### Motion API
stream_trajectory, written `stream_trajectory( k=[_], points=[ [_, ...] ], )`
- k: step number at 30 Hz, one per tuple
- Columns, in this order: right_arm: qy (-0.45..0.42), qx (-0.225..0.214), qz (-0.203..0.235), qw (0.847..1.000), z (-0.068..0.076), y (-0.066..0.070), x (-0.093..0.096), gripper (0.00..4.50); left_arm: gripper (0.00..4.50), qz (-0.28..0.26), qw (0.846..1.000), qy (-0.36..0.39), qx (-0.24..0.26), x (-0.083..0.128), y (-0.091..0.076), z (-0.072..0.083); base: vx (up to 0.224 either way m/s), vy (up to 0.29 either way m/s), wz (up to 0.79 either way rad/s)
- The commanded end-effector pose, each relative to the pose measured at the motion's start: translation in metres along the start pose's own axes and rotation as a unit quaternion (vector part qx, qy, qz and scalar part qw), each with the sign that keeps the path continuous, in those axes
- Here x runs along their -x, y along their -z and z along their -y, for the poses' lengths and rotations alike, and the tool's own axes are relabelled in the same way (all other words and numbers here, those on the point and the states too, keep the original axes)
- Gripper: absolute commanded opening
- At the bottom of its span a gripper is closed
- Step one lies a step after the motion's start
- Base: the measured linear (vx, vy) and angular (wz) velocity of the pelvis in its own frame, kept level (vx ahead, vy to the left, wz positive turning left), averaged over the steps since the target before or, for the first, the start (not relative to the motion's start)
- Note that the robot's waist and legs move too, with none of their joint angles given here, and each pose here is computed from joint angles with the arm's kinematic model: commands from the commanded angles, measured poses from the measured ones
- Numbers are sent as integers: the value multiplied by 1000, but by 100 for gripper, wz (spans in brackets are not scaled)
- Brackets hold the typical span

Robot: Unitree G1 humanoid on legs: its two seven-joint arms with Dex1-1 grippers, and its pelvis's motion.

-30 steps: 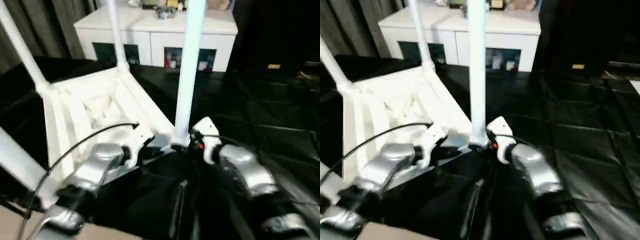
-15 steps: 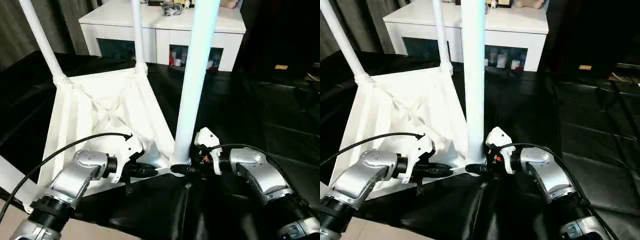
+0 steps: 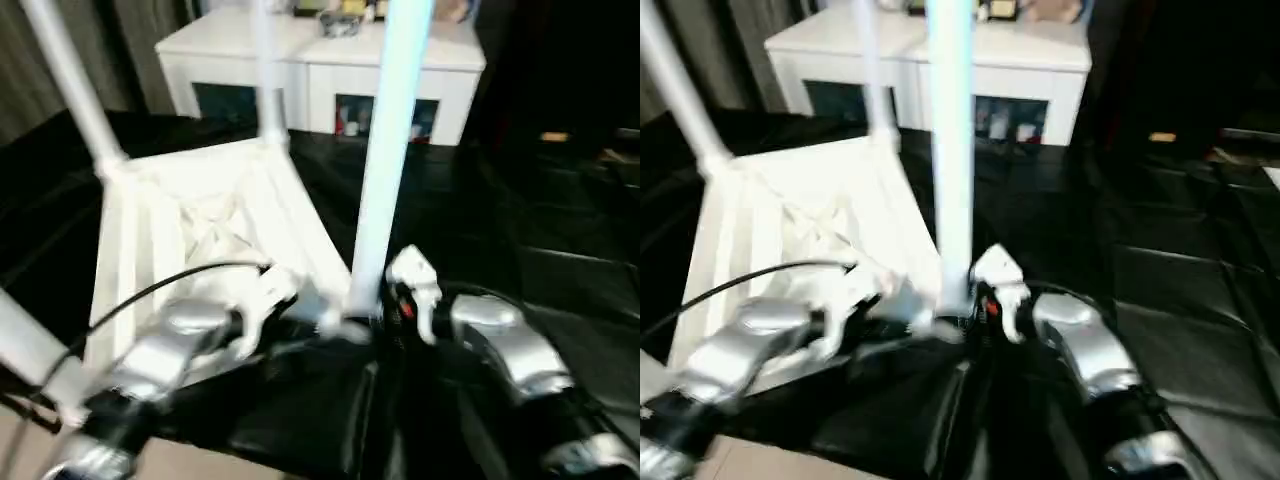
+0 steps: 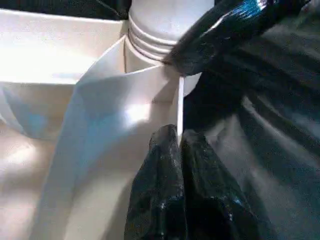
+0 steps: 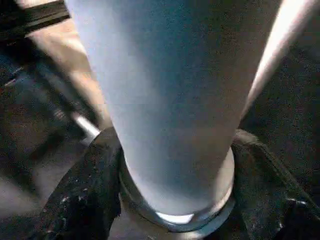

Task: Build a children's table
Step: Rotate leg to tighten

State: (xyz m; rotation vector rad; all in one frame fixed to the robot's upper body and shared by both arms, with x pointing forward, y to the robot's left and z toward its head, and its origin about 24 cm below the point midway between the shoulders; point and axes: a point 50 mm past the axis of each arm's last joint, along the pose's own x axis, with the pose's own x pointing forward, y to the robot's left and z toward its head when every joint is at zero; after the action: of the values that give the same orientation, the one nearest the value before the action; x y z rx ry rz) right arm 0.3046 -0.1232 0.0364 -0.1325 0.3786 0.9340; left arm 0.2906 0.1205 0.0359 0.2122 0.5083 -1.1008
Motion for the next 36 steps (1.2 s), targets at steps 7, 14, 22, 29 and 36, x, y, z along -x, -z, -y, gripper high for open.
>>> stream_trajectory(
  k=[7, 14, 22, 29, 36],
  points=[
    [321, -128, -17, 938, 9, 20, -22, 270, 0, 7, 966, -246, 75, -30, -6, -31, 0, 0, 0],
    [359, -123, 6, 925, 4, 12, -33, 270, 0, 18, 966, -250, 64, -45, -15, -26, 0, 0, 0],
    [247, -102, 82, 960, 2, -10, -29, 352, 0, -9, 982, -184, 41, -45, -4, -18, 0, 0, 0],
    [73, 13, 71, 995, 8, -12, 22, 352, 0, -25, 995, -98, 1, -30, 8, -14, 0, 0, 0],
    [82, 50, -24, 995, 30, 21, 62, 352, 0, -9, 997, 50, -63, -6, 8, 1, 0, 0, 0]
  ],
)
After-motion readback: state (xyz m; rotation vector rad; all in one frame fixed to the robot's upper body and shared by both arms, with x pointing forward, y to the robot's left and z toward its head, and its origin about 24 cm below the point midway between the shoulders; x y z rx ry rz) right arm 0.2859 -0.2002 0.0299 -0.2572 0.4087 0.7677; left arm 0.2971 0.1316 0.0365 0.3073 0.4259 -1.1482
